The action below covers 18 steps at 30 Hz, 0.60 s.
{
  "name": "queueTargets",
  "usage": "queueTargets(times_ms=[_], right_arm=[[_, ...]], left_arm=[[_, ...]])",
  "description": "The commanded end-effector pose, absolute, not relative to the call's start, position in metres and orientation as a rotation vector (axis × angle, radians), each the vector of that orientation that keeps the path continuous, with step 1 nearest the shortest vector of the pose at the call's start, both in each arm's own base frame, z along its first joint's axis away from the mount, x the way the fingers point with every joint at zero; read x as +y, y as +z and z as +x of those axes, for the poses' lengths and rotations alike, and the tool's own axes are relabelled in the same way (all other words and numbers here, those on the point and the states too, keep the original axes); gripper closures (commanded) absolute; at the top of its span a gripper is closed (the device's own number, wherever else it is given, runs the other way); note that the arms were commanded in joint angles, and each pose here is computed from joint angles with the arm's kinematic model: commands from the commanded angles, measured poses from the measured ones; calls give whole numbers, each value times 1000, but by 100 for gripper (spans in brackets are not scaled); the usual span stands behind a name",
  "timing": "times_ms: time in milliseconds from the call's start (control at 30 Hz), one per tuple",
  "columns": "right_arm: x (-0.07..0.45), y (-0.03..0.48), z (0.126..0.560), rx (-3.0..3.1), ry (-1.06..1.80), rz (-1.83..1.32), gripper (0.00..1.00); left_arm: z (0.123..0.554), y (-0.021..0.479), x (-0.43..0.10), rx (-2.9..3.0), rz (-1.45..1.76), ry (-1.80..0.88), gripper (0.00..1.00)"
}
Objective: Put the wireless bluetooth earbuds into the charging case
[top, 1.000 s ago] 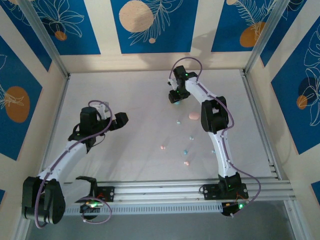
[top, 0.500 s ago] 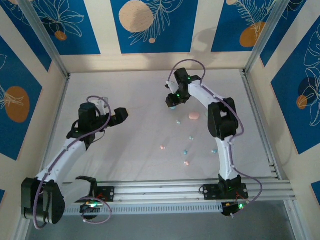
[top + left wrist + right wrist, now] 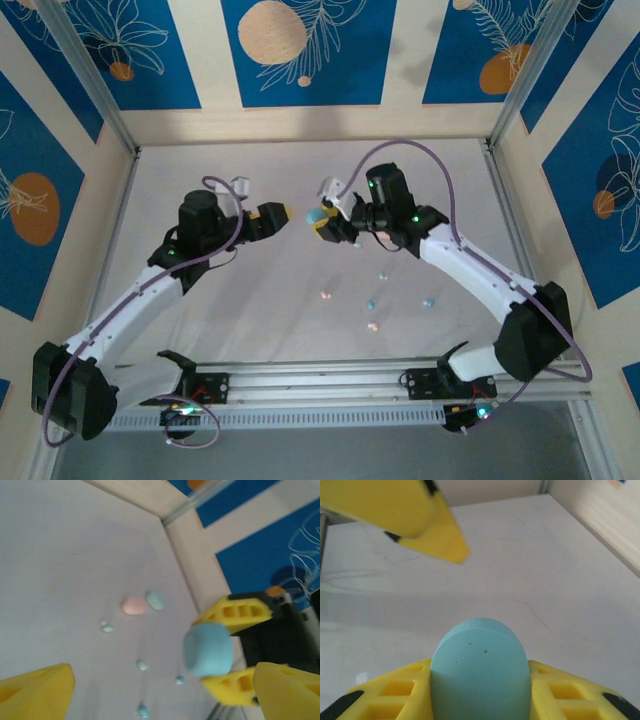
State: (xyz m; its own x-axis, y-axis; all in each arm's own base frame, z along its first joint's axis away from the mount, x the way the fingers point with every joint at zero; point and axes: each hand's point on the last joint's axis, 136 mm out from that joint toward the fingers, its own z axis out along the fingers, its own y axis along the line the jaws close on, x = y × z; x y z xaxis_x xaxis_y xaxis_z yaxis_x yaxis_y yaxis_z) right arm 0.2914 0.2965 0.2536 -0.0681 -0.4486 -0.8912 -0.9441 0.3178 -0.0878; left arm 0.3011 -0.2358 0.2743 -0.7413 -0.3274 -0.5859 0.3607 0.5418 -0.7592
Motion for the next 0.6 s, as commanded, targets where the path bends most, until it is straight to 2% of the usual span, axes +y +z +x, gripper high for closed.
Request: queueTargets(times_ms=[0, 300, 467, 567], right_arm=[[304, 284, 284, 1450, 639, -1314, 65], [307, 286, 274, 1462, 652, -1333, 64], [308, 285, 274, 1468, 648, -1334, 64], [308, 285, 274, 1467, 642, -1333, 64]], left_arm=[[297, 295, -257, 2023, 58, -1303, 11], [291, 300, -292, 2021, 159, -1344, 22], [291, 302, -299, 2022, 189, -1347, 37], [292, 300, -298, 2030, 183, -1338, 52]])
